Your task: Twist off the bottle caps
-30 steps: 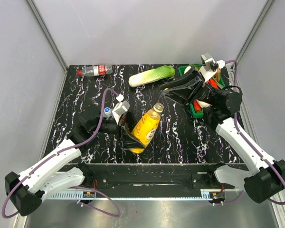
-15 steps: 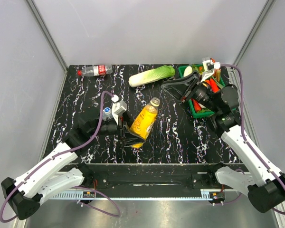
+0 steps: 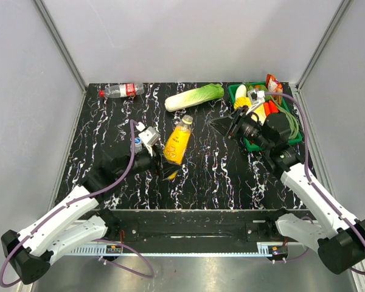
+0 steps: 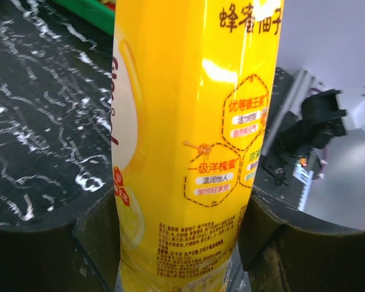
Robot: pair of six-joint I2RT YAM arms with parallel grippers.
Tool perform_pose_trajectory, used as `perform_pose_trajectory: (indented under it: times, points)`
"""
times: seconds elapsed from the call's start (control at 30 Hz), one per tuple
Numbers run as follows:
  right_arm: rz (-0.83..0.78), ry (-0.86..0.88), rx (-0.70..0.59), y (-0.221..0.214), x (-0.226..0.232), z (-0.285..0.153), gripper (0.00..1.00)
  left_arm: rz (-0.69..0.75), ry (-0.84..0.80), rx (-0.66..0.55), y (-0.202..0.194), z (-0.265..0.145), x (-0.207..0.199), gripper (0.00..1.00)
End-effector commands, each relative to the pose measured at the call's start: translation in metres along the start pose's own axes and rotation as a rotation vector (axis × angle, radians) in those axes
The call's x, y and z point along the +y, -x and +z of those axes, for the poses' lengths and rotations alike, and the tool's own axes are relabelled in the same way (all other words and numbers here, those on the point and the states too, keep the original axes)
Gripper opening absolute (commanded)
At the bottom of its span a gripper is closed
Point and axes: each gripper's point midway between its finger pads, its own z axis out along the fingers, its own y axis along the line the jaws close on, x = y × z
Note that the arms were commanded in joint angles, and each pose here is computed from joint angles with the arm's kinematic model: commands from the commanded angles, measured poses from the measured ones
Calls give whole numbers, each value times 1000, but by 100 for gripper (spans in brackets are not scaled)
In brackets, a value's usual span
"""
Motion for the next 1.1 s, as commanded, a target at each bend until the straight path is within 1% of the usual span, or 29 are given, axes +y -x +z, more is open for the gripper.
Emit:
perform_pose_trajectory:
  times: [0.0, 0.23, 0.43, 0.47, 0.77, 0.9, 1.0, 1.07]
  points:
    - [-58, -102, 13, -13, -28, -6, 0, 64, 180, -73, 11, -6, 33, 0]
    - [-46, -220, 81, -57, -78, -4, 0, 97, 302, -120, 11, -2, 61, 0]
    - [-21, -277, 147, -93, -113, 4, 0, 103, 383, -81, -8, 8, 86, 0]
    - [-16, -282, 158, -99, -118, 4, 0, 108, 382, -94, -6, 11, 87, 0]
    - [30, -369, 202, -132, -155, 8, 0, 100, 345, -50, -13, 23, 85, 0]
    - [53, -400, 241, -149, -170, 11, 4, 83, 348, -39, -13, 23, 85, 0]
    - [91, -472, 280, -162, -187, 11, 6, 75, 342, -49, -10, 22, 82, 0]
    - [109, -536, 314, -169, -199, 10, 8, 61, 353, -33, -13, 19, 83, 0]
